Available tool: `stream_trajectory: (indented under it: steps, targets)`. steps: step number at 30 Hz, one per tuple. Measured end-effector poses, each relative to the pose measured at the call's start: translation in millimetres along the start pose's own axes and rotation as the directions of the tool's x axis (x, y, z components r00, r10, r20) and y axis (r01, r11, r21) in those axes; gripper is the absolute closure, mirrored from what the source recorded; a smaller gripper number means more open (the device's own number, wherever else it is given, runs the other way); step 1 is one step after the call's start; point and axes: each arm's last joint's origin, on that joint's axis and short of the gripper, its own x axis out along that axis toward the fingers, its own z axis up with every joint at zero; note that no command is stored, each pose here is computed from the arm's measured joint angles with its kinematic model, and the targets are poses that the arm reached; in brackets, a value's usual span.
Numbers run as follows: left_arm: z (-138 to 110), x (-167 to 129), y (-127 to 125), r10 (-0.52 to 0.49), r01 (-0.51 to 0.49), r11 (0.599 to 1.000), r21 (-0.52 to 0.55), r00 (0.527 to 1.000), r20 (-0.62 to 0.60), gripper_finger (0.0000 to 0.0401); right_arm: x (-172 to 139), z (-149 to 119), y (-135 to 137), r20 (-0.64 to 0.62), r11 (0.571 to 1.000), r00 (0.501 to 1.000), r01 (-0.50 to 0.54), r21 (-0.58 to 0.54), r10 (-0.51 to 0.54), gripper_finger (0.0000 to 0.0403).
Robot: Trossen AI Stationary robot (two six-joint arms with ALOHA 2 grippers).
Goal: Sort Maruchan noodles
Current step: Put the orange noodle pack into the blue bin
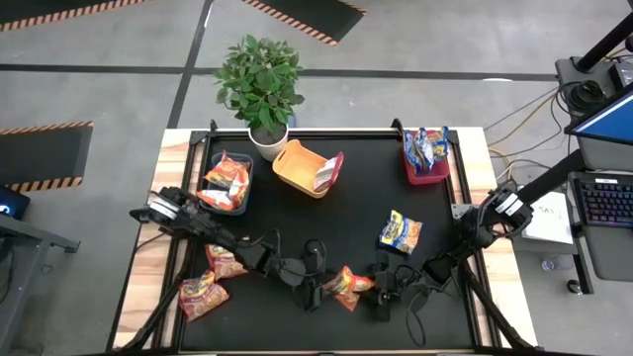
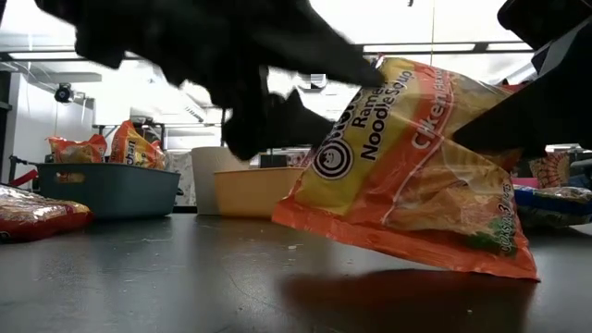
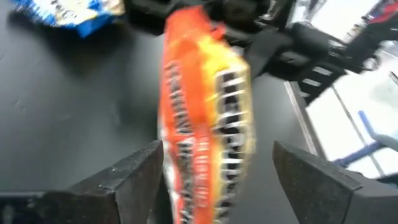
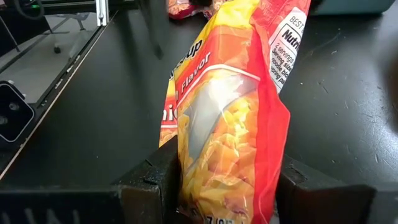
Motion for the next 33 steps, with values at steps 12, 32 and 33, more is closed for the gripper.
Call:
stream_trajectory:
  steps: [12,32,33]
  targets:
    - [-20.1,21.8,4.6,-0.059,0.061,0.998,-0.030,0.996,0.074,0.0143,0.6,1.6,1.2,0.004,1.000,1.000,-0.002,0.003,0.002,0.0257]
    - [-18.5,20.1,2.5,-0.074,0.076,0.997,-0.025,0.995,0.067,0.0364,-8.5,19.1,3.2,0.013,0.996,0.997,-0.072,0.044,0.072,0.0198]
    - [-17.3,19.3,1.7,-0.086,0.087,0.996,-0.025,0.994,0.064,0.0365,-10.7,22.1,2.6,0.011,0.997,0.997,-0.073,0.037,0.073,0.0192]
